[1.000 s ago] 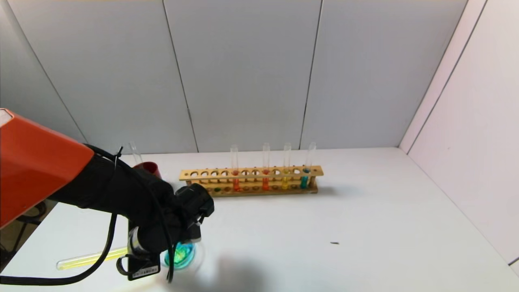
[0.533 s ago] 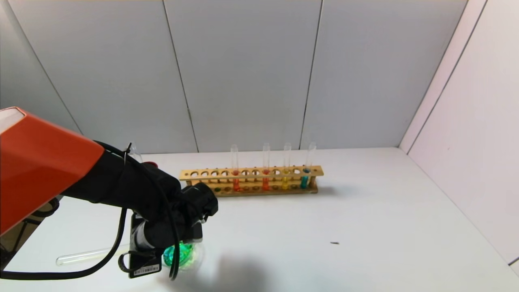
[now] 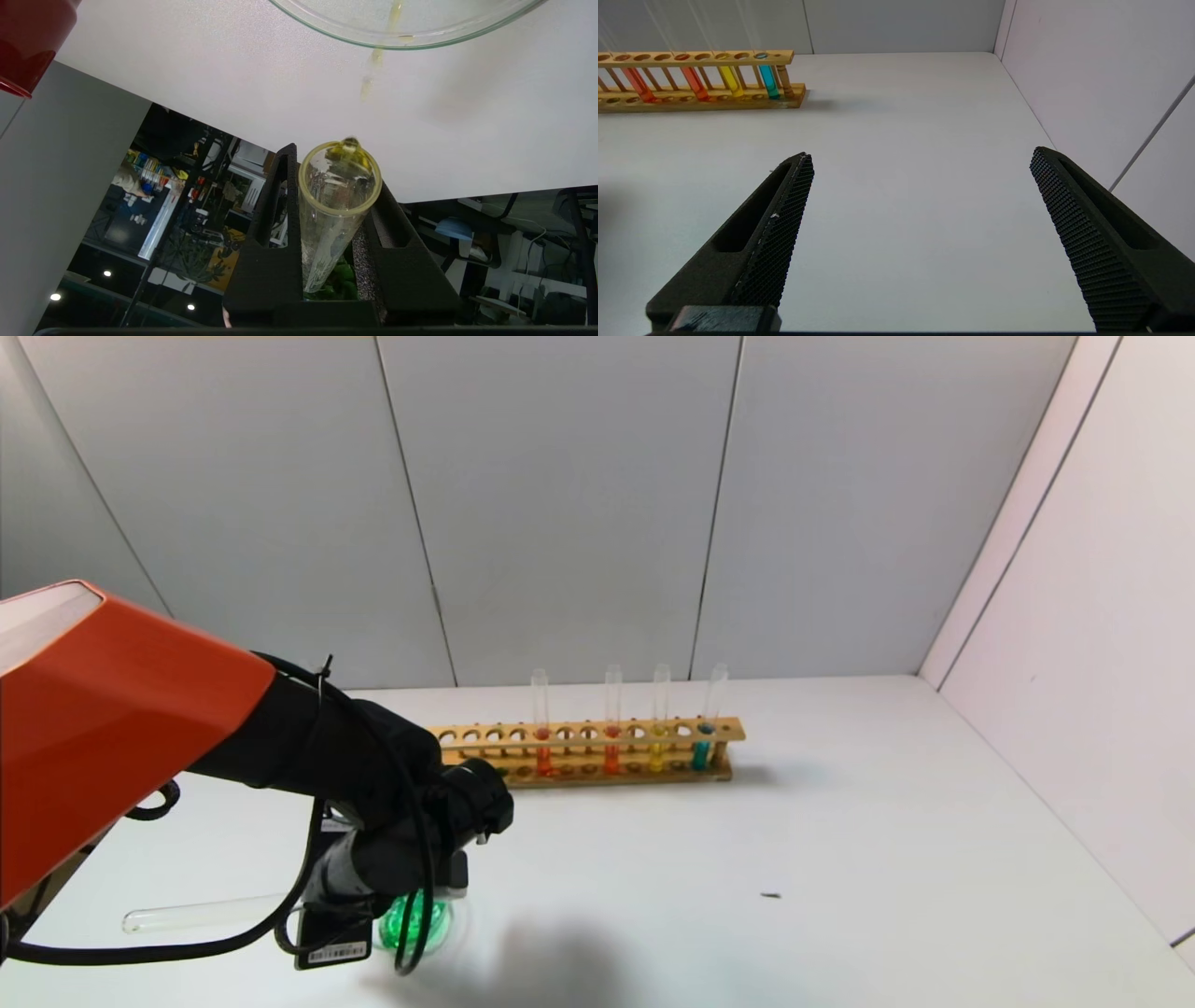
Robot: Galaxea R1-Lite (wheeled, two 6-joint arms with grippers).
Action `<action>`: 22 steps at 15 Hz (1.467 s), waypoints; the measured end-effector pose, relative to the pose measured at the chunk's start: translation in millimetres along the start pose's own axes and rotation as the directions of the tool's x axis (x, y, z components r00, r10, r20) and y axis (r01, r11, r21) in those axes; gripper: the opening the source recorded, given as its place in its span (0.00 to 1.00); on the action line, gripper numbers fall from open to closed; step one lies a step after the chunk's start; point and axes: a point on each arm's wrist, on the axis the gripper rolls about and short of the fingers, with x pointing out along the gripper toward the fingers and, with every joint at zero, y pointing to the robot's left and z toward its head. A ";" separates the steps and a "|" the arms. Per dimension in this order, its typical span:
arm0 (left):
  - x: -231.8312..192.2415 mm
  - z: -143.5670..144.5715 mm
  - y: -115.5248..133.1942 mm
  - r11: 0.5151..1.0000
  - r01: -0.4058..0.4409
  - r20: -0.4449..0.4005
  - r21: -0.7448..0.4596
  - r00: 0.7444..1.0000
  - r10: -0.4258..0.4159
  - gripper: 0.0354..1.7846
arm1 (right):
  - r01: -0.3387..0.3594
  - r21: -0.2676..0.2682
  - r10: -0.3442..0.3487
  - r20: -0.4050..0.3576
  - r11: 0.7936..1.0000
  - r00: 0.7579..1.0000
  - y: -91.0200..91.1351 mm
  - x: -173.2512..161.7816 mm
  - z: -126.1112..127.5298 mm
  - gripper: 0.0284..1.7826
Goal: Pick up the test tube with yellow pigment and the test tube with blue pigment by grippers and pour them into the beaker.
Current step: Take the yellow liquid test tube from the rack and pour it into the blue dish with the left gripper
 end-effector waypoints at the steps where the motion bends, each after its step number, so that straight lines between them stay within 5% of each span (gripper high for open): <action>1: -0.3 0.8 -0.8 1.000 -0.001 0.000 0.003 1.000 0.001 0.18 | 0.000 0.000 0.000 0.000 1.000 1.000 0.0 0.0 0.0 0.95; 22: -8.9 -3.7 -6.2 0.999 -0.013 -0.022 0.048 1.000 0.014 0.18 | 0.000 0.000 0.000 0.000 1.000 1.000 0.0 0.0 0.0 0.95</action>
